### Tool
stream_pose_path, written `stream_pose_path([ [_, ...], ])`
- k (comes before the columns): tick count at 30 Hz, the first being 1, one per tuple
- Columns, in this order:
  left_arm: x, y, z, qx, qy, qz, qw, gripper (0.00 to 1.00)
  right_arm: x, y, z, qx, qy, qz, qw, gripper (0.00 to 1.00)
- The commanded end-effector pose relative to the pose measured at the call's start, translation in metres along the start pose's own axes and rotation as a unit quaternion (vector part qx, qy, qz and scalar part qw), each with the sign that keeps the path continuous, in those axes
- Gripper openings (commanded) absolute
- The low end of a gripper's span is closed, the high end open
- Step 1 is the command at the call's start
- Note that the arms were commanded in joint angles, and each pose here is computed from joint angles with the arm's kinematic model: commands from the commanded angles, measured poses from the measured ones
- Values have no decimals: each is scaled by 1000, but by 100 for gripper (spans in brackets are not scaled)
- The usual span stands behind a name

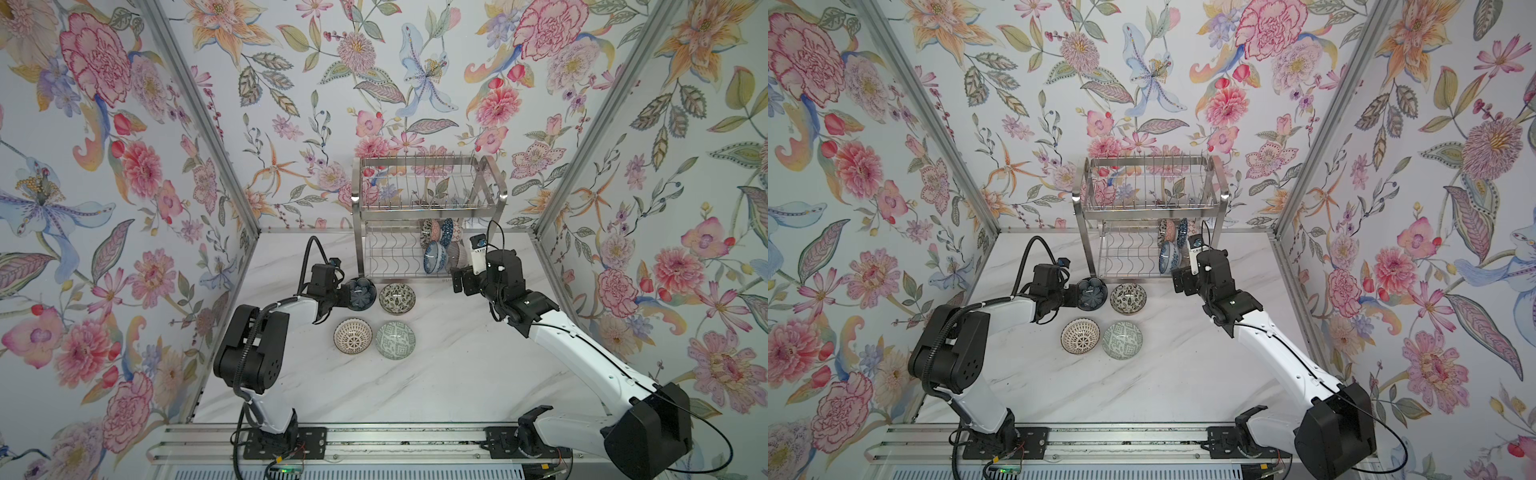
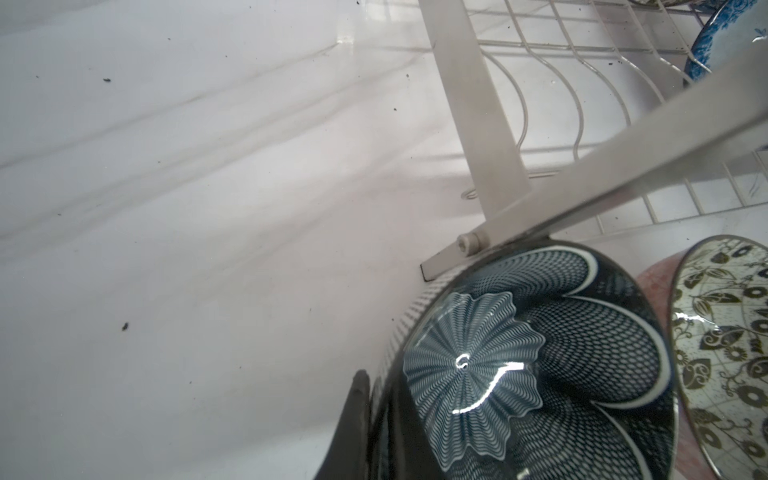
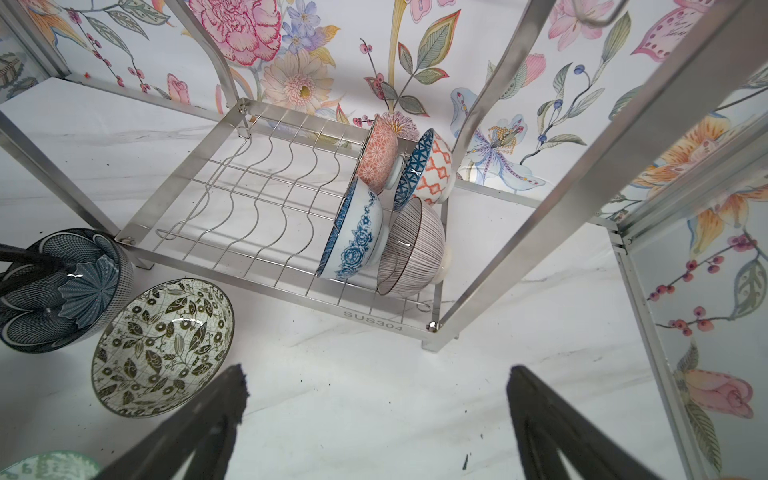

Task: Load the bowls into the dish rack
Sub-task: 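Lower the left gripper onto the dark geometric bowl's rim and close it, then lift the dark geometric bowl with the left gripper while the right gripper reaches toward it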

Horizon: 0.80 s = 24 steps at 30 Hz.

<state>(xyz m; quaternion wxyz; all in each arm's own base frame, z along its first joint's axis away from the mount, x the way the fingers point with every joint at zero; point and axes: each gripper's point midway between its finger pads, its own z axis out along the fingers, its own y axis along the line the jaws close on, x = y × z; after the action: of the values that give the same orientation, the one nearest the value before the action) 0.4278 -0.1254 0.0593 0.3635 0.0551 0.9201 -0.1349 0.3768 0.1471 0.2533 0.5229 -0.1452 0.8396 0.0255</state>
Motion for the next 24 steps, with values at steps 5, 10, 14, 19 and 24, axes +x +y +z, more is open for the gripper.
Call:
stream_pose_path([
  [5,-33,1,-34,-7,-58,14,998,0,2,-2,-2,3,-1,0,1000,99],
  [10,-59,-9,-72,2,-114,14,993,0,-2,4,-5,-13,-4,8,1000,99],
  [14,-75,-19,-103,9,-160,11,987,0,-9,23,-11,-42,-11,10,999,99],
  [19,-92,-45,-140,22,-220,19,975,0,-25,55,-20,-78,-25,5,997,99],
  [24,-101,-84,-160,34,-251,43,967,0,-41,86,-24,-117,-32,13,993,99],
])
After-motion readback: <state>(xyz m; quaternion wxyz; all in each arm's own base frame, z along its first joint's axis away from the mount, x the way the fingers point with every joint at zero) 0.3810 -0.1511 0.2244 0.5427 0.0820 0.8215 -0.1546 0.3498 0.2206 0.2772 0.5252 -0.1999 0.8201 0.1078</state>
